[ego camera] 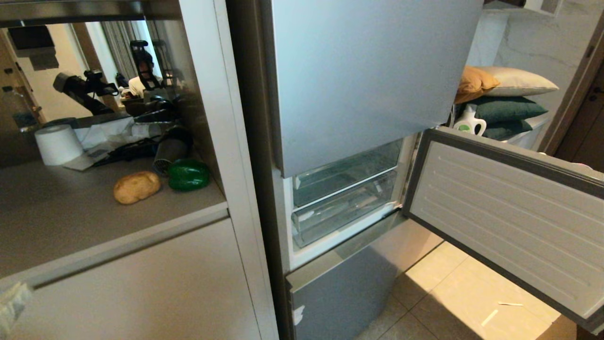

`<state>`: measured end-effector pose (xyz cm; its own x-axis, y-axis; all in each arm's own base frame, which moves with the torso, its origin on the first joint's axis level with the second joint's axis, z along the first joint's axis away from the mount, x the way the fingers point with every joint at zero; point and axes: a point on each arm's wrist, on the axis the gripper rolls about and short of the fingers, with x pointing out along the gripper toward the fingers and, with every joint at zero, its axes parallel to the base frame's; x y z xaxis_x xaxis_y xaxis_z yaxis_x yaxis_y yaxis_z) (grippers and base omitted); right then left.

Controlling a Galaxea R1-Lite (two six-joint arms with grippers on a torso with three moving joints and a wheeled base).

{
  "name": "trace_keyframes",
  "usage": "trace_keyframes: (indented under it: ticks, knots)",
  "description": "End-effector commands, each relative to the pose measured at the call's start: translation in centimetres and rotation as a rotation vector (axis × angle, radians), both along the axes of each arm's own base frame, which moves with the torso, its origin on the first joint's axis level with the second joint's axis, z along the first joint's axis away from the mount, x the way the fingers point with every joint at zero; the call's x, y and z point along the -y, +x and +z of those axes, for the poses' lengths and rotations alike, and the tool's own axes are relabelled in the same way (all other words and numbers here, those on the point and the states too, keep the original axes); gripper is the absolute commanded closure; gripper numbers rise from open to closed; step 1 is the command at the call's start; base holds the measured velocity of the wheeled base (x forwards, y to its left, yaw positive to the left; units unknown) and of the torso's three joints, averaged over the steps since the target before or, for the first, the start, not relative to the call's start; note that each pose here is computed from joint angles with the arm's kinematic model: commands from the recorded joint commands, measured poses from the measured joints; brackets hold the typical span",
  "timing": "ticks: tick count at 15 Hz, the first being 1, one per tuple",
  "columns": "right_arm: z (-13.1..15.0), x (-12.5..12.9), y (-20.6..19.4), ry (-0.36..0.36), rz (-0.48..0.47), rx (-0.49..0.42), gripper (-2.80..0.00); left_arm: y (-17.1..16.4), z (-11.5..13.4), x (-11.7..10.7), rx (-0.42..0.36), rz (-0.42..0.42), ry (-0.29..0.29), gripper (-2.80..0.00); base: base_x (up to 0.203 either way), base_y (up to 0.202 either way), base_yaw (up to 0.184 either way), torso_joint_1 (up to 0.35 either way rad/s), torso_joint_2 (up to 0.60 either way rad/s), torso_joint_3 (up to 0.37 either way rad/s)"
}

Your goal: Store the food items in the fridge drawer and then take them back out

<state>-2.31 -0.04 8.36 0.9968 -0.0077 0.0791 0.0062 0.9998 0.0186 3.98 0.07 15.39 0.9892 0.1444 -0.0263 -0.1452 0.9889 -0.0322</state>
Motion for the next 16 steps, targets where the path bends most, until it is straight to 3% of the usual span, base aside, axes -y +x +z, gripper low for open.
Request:
trace_keyframes:
  ticks: [1, 4, 6, 9, 12, 13, 14, 16]
  knots:
    - [-0.9, 0.0, 0.2, -0.001, 0.000, -0.029, 0.00, -3.8, -3.6, -0.5, -0.061, -0.019, 0.020, 0.00, 0.000, 0.000, 0.000, 0.000, 0.00, 0.000]
    - [-0.9, 0.0, 0.2, 0.000, 0.000, -0.029, 0.00, -4.0, -6.4, -0.2, -0.287, -0.150, 0.073, 0.00, 0.000, 0.000, 0.000, 0.000, 0.00, 0.000]
    - [-0.9, 0.0, 0.2, 0.001, 0.000, -0.029, 0.00, -4.0, -6.3, -0.2, -0.312, -0.069, 0.077, 0.00, 0.000, 0.000, 0.000, 0.000, 0.00, 0.000]
    - [-0.9, 0.0, 0.2, -0.001, 0.001, -0.029, 0.00, -5.0, -6.4, -0.2, -0.210, -0.019, 0.103, 0.00, 0.000, 0.000, 0.000, 0.000, 0.00, 0.000]
    - [-0.9, 0.0, 0.2, -0.003, 0.001, -0.029, 0.00, -6.6, -7.4, 0.1, -0.034, -0.167, 0.154, 0.00, 0.000, 0.000, 0.000, 0.000, 0.00, 0.000]
    - [-0.9, 0.0, 0.2, -0.003, 0.003, -0.029, 0.00, -6.6, -7.7, 0.1, -0.019, -0.182, 0.140, 0.00, 0.000, 0.000, 0.000, 0.000, 0.00, 0.000]
    - [-0.9, 0.0, 0.2, -0.003, 0.001, -0.029, 0.00, -6.5, -7.8, 0.1, -0.013, -0.187, 0.084, 0.00, 0.000, 0.000, 0.000, 0.000, 0.00, 0.000]
    - [-0.9, 0.0, 0.2, 0.001, 0.001, -0.029, 0.00, -6.4, -7.8, 0.0, -0.005, -0.147, 0.032, 0.00, 0.000, 0.000, 0.000, 0.000, 0.00, 0.000]
